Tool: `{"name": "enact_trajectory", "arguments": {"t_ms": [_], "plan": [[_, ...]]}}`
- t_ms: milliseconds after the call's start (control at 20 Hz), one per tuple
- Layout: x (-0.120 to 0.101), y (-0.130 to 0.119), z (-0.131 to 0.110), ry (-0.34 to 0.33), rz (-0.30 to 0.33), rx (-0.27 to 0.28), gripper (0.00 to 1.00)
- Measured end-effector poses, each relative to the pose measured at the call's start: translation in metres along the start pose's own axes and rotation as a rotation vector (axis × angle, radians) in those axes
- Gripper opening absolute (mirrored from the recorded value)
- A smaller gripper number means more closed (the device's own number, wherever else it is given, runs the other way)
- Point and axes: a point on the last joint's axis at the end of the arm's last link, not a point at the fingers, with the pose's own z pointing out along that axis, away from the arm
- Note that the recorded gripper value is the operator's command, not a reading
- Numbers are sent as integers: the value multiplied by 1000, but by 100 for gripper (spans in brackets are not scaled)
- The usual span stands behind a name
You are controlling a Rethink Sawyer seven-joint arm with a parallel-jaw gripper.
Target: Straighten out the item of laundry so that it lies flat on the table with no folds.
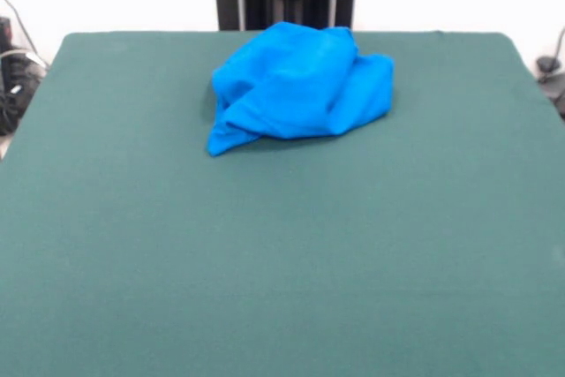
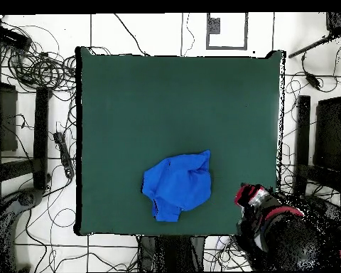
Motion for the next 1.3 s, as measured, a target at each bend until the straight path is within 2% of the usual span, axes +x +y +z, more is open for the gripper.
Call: {"name": "enact_trajectory", "arguments": {"t_ms": [500,700,1000,1300], "plan": [[-12,-4,54,11,-2,-11,100],[-7,1,78,19,-52,-1,100],[6,3,101,48,-118,24,100],[16,2,126,77,-142,31,100]]}}
